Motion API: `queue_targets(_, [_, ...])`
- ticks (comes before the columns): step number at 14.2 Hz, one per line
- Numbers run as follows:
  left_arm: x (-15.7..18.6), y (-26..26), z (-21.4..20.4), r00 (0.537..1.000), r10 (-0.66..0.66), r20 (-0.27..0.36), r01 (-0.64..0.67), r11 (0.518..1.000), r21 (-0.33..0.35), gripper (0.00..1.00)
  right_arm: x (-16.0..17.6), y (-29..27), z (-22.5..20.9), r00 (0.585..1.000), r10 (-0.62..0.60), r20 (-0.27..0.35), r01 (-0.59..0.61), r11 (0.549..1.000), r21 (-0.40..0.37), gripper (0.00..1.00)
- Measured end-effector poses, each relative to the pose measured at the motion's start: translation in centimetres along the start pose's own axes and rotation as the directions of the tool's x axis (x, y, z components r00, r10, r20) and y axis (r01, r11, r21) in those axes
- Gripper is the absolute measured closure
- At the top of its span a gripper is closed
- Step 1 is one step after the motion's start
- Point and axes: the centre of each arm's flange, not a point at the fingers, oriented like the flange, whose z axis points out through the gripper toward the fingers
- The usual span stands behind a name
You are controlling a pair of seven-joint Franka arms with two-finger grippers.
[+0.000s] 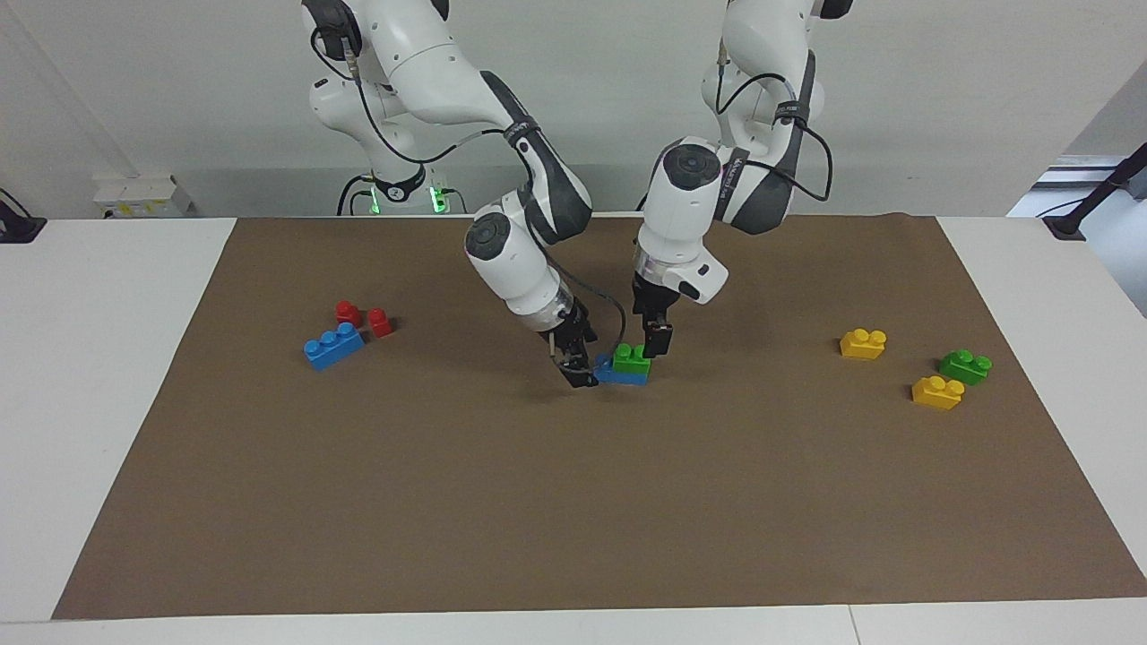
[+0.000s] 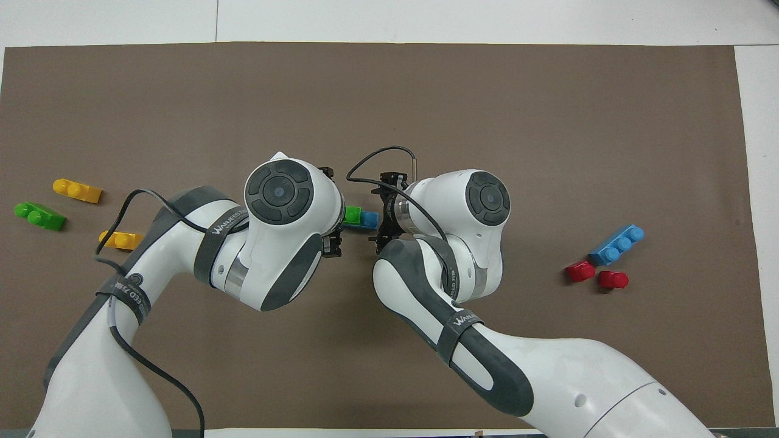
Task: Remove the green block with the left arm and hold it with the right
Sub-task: 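Grasp the green brick with the left gripper while the right gripper grasps blue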
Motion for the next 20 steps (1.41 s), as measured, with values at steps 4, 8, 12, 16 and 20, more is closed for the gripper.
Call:
queue_targets(4, [-0.2, 0.1, 0.9, 1.000, -0.003, -0.004, 0.003, 1.000, 0.002, 0.00, 0.0, 0.2, 0.4, 1.000, -0.001, -0.002, 0.001, 1.000, 0.002, 0.19])
queue_targets(8, [-0.2, 0.2, 1.9, 1.000, 0.001, -0.009, -0.001, 1.000, -0.002, 0.00, 0.0, 0.3, 0.5, 1.000, -0.002, -0.003, 0.002, 1.000, 0.006, 0.47])
queue_targets(12, [-0.2, 0.3, 2.3, 1.000, -0.001, -0.010, 0.001, 1.000, -0.003, 0.00, 0.1, 0.4, 0.6, 1.000, 0.000, -0.004, 0.000, 1.000, 0.009, 0.66])
queue_targets(16, [-0.3, 0.3, 2.3, 1.000, -0.001, -0.007, 0.001, 1.000, -0.008, 0.00, 0.1, 0.4, 0.6, 1.000, -0.001, -0.004, 0.001, 1.000, 0.009, 0.66])
queue_targets(20, [-0.3, 0.4, 2.5, 1.000, 0.002, -0.007, -0.003, 1.000, -0.015, 0.32, 0.1, 0.4, 0.6, 1.000, -0.001, -0.004, 0.001, 1.000, 0.010, 0.66])
